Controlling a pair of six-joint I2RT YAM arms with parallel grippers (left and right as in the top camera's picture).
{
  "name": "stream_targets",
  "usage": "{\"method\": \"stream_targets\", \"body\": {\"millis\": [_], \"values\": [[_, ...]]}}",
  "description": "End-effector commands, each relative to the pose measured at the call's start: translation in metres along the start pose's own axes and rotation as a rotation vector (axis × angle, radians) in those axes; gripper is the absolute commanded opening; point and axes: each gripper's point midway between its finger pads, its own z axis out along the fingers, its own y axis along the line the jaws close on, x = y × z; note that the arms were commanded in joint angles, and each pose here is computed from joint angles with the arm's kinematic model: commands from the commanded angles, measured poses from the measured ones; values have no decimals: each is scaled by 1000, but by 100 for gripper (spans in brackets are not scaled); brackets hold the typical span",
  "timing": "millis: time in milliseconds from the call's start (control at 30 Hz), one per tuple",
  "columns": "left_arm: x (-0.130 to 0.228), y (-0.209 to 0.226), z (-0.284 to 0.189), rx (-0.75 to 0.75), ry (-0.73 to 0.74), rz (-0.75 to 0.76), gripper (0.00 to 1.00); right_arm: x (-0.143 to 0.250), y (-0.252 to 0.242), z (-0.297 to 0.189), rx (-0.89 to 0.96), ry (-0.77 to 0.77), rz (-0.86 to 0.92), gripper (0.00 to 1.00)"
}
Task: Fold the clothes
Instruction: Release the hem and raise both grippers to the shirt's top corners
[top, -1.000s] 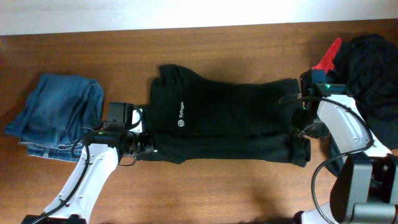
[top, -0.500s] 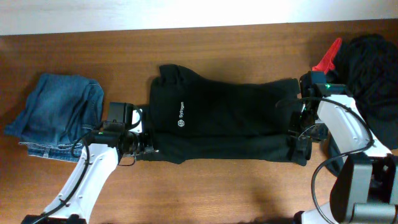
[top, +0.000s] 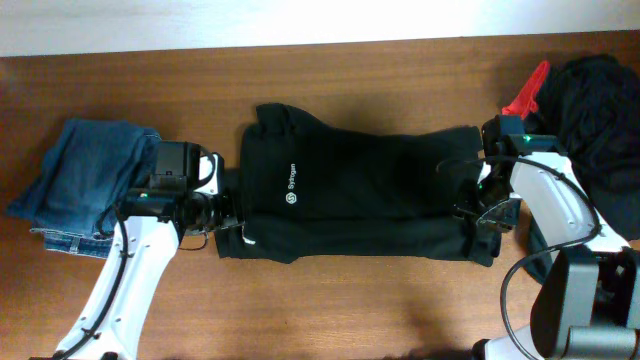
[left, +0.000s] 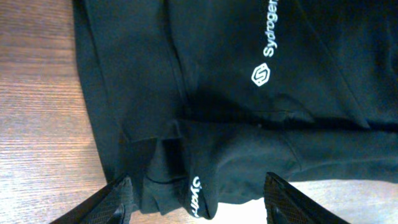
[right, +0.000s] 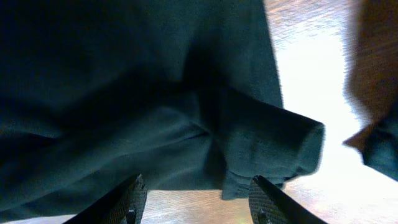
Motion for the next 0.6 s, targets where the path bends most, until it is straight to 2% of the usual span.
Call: {"method": "stream_targets", "body": {"millis": [0,67,167,267,367,467,567], "values": [[-8,-6,-1,16,-29,71,67,-5,18,-10,-108,-26,-5,59],[-12,-16,-2,69,-42,83,67,-3,28,-12,-162,-15,-21,58],[-14,-43,-6,222,-63,222,58,-2,47,-16,-275,-15,-113,58],[-26,-48,-9,237,-114,255,51,-8,58,-23,-336,-35,-129,58],[-54,-61,-23,265,-217,284,51,-17,67,-36,-381,-71,-140,58],[-96,-78,-53,277,-366,334,52,-33,72,-58,-393,-127,-151,59],[-131,-85,-71,248,-429,346,52,-52,77,-80,-400,-183,-145,62]]}}
